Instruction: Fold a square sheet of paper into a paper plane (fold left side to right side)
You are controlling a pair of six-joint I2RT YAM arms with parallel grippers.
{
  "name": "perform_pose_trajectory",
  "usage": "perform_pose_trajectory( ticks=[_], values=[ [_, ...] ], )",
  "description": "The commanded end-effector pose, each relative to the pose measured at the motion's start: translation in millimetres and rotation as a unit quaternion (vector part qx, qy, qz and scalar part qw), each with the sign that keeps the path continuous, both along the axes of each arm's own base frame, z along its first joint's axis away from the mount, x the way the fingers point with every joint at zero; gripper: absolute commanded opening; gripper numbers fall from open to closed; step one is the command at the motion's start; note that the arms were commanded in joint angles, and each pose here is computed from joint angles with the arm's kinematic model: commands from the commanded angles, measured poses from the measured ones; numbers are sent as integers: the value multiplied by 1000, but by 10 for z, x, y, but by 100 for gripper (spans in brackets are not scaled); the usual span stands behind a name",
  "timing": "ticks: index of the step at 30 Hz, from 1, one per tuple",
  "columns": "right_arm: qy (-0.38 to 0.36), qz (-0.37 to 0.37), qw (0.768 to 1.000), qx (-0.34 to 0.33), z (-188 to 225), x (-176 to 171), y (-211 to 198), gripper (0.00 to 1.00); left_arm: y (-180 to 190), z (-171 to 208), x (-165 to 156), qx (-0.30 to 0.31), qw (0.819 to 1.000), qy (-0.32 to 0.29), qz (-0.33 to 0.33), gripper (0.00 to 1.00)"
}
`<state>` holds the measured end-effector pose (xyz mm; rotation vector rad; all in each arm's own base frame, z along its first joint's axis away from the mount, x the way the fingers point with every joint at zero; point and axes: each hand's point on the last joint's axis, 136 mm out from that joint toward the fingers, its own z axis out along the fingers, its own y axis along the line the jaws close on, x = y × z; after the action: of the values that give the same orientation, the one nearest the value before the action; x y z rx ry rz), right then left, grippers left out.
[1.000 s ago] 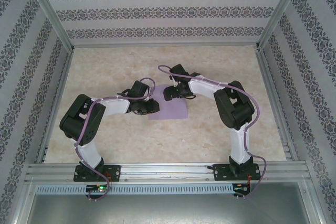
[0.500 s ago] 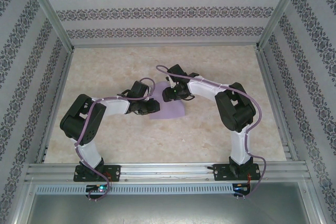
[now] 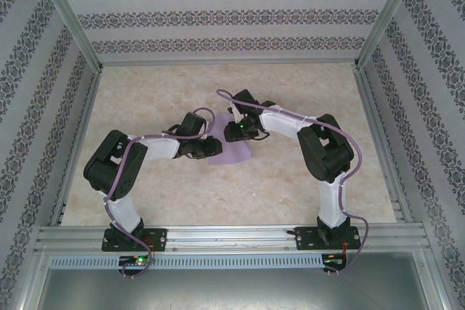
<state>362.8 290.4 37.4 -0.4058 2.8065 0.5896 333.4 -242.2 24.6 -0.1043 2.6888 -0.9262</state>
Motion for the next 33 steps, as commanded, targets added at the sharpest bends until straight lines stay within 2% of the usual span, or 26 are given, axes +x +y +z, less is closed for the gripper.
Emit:
perform_pose_trajectory(
  ticks=[1, 6, 10, 14, 17, 20, 24, 29, 33],
  values=[
    [31, 5, 999, 20, -60, -139, 45, 40, 66, -14, -27, -1, 1000, 3, 5, 27],
    [29, -4, 997, 69, 136, -151, 0, 31, 117, 249, 10, -10, 999, -36, 3, 35],
    [23, -3, 989, 149, 433, -187, -21, 27, 290, 546, 27, -12, 997, -74, 10, 43],
    [8, -1, 973, 232, 786, -241, -114, 26, 469, 891, 8, -36, 993, -113, 14, 56],
    [-14, 3, 964, 267, 1036, -291, -244, 26, 505, 1184, -39, -74, 986, -150, -3, 66],
    [-40, 15, 949, 311, 1363, -363, -355, 25, 430, 1537, -106, -130, 971, -196, -36, 76],
    [-68, 42, 924, 374, 1833, -510, -468, 25, 269, 2032, -237, -213, 939, -257, -90, 86],
    [-89, 109, 891, 432, 2307, -808, -455, 25, 154, 2374, -317, -274, 910, -281, -130, 88],
    [-88, 149, 876, 451, 2470, -987, -368, 25, 96, 2514, -315, -307, 895, -290, -145, 88]
  ],
)
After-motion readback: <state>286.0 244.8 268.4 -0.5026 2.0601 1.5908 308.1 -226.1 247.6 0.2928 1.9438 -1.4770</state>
